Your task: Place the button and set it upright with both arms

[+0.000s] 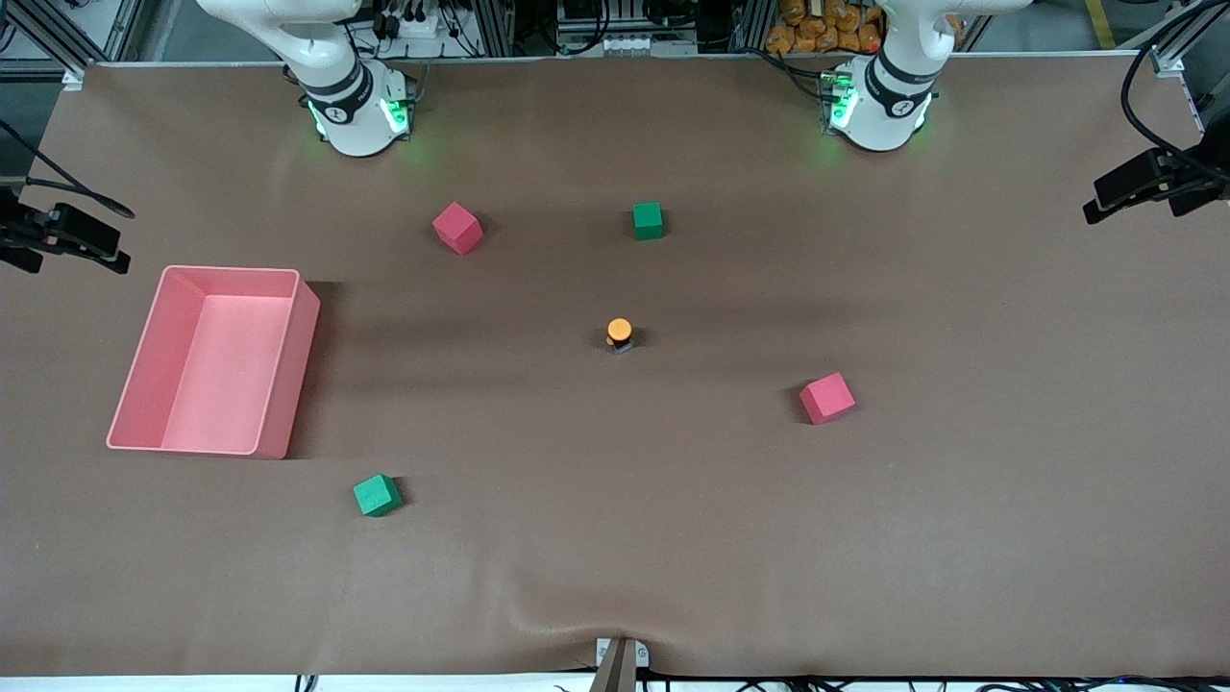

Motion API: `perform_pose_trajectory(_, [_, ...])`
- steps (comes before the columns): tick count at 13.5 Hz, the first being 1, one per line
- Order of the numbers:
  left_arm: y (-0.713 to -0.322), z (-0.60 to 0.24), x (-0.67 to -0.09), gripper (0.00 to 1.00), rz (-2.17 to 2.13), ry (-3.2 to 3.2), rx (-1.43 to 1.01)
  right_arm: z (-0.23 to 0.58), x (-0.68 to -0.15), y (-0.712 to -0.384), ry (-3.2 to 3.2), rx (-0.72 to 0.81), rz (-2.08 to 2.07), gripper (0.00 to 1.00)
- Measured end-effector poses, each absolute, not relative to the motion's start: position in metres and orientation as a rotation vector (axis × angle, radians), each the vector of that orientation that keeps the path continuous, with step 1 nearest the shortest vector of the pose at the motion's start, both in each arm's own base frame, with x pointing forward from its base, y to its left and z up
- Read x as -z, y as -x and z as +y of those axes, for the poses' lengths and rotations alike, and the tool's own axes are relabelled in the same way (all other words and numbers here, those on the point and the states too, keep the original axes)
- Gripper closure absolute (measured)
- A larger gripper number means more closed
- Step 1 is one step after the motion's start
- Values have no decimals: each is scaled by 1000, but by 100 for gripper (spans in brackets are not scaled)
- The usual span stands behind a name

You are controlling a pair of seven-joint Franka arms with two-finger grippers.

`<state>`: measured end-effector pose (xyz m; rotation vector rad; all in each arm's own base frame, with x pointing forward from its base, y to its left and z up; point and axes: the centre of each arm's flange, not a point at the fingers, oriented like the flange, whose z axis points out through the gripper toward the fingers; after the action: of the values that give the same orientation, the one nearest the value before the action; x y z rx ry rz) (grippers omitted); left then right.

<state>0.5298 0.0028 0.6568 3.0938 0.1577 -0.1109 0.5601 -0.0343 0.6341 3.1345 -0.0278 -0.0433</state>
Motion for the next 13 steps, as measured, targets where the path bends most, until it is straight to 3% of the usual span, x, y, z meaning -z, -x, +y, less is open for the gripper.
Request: perform_pose_trajectory(13, [-533,-3,-652,0,137,-3096,125,-34,-634,-560,-3134,43,-28,0])
